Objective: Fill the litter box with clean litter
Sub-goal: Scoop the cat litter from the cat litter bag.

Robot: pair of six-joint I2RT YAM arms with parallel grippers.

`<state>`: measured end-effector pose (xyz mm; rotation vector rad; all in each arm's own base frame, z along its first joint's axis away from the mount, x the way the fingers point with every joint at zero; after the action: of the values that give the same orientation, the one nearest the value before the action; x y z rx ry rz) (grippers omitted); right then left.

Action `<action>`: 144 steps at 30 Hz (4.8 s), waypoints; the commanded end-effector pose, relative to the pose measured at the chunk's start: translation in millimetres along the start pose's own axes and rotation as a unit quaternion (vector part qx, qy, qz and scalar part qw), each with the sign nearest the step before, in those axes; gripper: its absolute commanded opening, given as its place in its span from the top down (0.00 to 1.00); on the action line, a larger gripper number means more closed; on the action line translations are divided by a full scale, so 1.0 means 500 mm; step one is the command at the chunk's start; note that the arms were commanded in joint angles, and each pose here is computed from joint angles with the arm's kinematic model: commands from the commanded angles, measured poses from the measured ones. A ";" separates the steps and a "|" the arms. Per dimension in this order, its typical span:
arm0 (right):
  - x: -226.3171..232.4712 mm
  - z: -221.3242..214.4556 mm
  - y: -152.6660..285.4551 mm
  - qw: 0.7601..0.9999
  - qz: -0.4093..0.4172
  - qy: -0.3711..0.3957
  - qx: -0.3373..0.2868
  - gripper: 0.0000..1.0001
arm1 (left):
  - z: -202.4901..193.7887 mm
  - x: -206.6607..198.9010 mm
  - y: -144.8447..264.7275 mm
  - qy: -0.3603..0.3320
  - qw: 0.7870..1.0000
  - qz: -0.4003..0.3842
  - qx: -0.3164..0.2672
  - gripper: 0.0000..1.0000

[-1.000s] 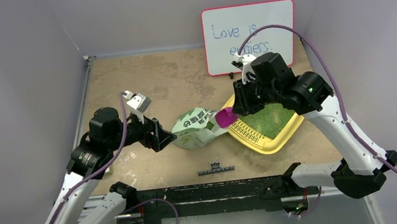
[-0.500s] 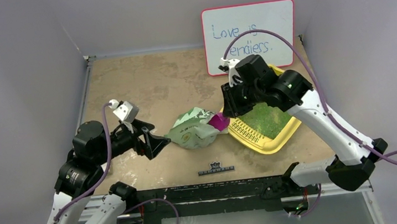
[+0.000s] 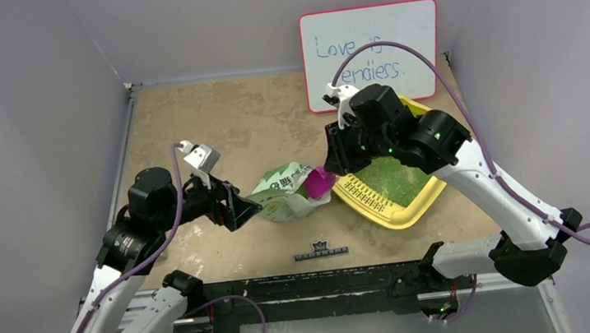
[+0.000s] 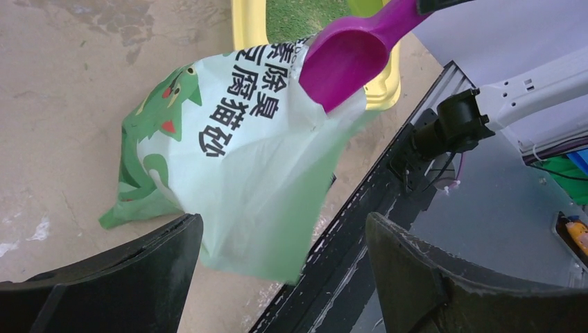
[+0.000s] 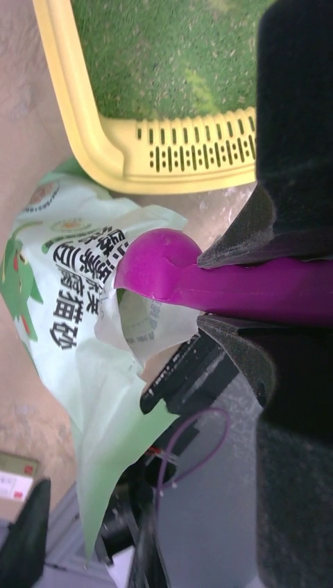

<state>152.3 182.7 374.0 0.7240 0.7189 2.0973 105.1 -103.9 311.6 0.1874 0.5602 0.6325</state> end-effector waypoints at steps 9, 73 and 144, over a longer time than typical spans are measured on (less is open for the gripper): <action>0.033 0.011 -0.050 0.998 0.069 -0.001 0.015 1.00 | 0.020 0.002 -0.035 0.007 0.999 -0.038 -0.022 0.43; -0.042 0.074 -0.122 0.977 -0.210 0.000 0.045 1.00 | 0.047 -0.022 0.019 -0.142 0.987 -0.067 -0.015 0.26; -0.209 -0.048 -0.127 0.916 0.289 -0.266 -0.077 1.00 | 0.066 0.064 -0.118 -0.113 0.993 -0.008 -0.033 1.00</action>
<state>231.7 138.6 272.9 1.4498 0.1220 2.1833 170.7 -127.9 273.5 0.2921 0.3996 0.6135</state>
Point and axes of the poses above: each gripper's point midway between its finger pads, its own y axis back along the fingers, its own x axis along the line the jaws close on, z = x × y, the point moved 10 cm from there along y, back along the fingers, and after that the axes turned 2 degrees about y, right-handed, at the moved point
